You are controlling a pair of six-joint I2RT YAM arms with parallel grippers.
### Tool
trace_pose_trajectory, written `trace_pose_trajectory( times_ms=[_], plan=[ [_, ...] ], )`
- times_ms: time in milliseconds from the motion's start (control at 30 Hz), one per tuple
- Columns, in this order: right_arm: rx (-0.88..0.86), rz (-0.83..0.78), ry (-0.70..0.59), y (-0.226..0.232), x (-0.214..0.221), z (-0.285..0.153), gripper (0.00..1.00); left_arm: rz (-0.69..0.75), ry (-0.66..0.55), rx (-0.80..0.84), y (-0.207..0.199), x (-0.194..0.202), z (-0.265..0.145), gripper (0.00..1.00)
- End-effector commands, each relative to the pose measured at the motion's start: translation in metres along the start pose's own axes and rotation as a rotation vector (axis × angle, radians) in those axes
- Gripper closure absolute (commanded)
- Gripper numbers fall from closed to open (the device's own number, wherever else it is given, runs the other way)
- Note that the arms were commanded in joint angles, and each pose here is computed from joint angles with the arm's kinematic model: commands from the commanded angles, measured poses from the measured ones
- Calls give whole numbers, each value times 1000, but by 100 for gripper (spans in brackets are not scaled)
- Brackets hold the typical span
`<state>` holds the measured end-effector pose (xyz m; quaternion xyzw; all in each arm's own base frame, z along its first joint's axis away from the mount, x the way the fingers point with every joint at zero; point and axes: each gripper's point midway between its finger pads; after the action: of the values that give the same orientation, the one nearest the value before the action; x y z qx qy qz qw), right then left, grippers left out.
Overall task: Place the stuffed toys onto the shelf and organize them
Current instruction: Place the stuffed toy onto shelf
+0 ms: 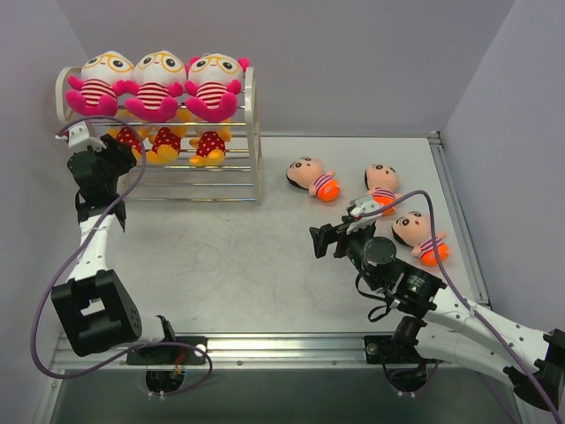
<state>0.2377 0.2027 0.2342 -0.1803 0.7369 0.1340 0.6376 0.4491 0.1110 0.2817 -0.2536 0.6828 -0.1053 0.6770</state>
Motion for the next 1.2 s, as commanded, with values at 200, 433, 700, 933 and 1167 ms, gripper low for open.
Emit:
trace_pose_trajectory(
  times_ms=[200, 433, 700, 933, 1167],
  plan=[
    [13, 41, -60, -4, -24, -4, 13, -27, -79, 32, -16, -25, -14, 34],
    [9, 50, -64, -4, -27, -4, 13, -81, -61, 20, -20, -22, -32, 29],
    [7, 63, -66, -4, -29, -6, 13, -81, 34, 35, -44, 3, -50, 28],
    [23, 72, -56, -7, -30, -8, 13, -72, 85, 121, -77, 6, -81, 27],
    [71, 92, -19, -12, -28, -3, 13, 41, 210, 89, -79, 21, -121, 14]
  ],
)
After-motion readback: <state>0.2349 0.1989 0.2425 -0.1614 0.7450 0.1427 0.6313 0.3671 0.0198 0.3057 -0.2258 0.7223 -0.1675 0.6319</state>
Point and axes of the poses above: each gripper's point midway between its finger pads, its own z axis out along the fingers, its own y axis along the line the jaws close on, x = y × z, and after that the axes turned 9 degrees about -z, right-handed
